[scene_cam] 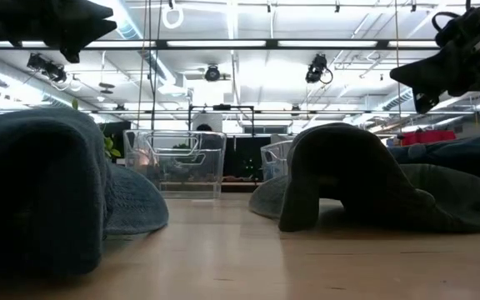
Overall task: Pick & Place hat
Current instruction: Put the top blue cap into the right transparent bin
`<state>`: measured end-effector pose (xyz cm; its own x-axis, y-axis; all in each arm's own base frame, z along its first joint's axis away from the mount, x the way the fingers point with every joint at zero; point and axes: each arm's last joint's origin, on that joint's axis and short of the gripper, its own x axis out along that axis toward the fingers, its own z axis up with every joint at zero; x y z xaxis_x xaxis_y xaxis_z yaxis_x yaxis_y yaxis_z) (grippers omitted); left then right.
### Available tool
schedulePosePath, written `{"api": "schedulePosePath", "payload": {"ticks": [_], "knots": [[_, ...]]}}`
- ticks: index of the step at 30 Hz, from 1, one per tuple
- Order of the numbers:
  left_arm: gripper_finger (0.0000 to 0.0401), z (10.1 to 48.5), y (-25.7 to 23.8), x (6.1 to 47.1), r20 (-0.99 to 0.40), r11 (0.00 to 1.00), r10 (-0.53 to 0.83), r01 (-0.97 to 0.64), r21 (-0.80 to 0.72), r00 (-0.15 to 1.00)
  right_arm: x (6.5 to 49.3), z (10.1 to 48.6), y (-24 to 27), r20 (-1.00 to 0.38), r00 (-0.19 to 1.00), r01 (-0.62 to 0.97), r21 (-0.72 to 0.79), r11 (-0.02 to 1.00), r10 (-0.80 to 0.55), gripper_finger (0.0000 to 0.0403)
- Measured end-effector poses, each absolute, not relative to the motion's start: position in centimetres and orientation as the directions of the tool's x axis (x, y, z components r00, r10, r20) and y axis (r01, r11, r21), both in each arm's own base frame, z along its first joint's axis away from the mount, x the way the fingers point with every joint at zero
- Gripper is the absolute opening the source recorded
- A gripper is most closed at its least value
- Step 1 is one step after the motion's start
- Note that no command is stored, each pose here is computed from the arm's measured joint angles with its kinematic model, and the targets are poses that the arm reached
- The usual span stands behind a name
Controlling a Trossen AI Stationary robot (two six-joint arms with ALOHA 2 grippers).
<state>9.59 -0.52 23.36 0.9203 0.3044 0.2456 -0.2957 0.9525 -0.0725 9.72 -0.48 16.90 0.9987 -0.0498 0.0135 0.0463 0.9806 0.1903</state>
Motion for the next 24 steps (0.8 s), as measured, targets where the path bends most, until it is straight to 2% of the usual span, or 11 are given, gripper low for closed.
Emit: {"api": "schedulePosePath", "payload": {"ticks": [6,24], "knots": [[0.0154,23.36,-0.47,9.58,0.243,0.947,0.322,-0.313,-0.078,0.915,9.71,16.98,-0.64,0.021,0.995,0.096,0.13,0.987,-0.1,0.0018],[0.0154,23.34,-0.41,9.56,0.241,0.939,0.343,-0.332,-0.086,0.908,9.67,17.15,-0.76,0.029,0.99,0.132,0.184,0.974,-0.14,0.0023]]}}
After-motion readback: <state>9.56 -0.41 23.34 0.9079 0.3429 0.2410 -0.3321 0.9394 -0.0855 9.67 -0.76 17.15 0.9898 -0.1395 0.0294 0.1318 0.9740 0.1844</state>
